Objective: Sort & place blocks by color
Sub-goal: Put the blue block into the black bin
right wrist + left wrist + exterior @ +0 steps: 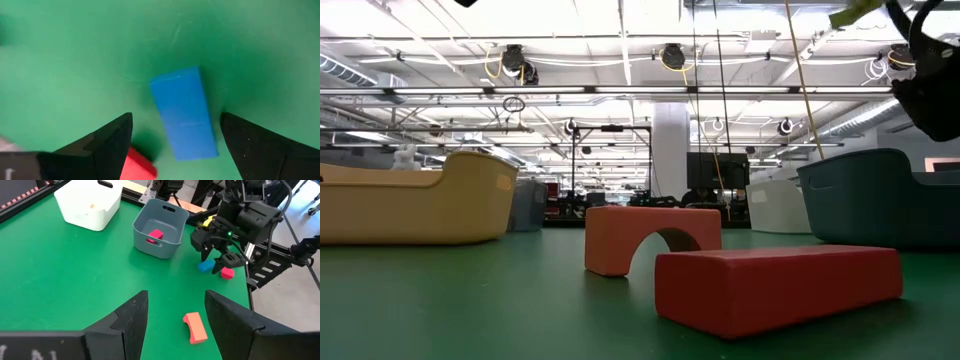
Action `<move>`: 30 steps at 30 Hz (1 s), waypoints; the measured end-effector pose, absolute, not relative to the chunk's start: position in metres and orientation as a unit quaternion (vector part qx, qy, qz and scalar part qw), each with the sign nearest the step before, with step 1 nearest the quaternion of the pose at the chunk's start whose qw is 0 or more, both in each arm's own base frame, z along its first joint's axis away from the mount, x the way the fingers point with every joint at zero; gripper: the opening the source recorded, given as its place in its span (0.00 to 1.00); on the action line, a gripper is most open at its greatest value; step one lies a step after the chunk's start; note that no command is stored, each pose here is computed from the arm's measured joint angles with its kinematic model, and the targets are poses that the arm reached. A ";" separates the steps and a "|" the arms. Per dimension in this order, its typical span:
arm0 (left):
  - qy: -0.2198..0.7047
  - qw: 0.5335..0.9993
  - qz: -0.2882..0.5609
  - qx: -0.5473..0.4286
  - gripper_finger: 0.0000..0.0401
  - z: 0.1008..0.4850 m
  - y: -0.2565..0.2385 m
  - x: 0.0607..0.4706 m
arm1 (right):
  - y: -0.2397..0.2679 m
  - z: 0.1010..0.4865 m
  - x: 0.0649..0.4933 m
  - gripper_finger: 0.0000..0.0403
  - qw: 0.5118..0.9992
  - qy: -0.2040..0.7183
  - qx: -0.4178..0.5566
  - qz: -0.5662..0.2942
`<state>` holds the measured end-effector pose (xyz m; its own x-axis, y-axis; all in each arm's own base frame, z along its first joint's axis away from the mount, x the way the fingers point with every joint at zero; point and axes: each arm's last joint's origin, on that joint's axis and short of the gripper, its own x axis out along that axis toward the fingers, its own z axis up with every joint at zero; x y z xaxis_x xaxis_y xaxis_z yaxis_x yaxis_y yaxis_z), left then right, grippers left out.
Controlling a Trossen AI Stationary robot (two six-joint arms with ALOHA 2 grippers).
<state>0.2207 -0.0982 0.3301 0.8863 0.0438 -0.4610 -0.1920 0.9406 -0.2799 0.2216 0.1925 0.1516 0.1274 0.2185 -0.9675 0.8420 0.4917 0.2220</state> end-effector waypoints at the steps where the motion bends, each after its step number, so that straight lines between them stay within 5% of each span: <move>1: 0.231 0.958 0.061 -0.160 0.49 0.330 -0.098 0.221 | 0.194 0.149 0.223 0.73 0.612 0.612 0.431 -0.255; 30: 0.234 0.958 0.061 -0.154 0.49 0.329 -0.098 0.220 | 0.186 0.122 0.218 0.52 0.581 0.585 0.412 -0.387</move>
<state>0.2204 -0.0981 0.3293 0.8826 0.0442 -0.4680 -0.1890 0.9449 -0.2672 0.2179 0.1863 0.1223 0.0142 0.0320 -0.9994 0.9324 0.3606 0.0248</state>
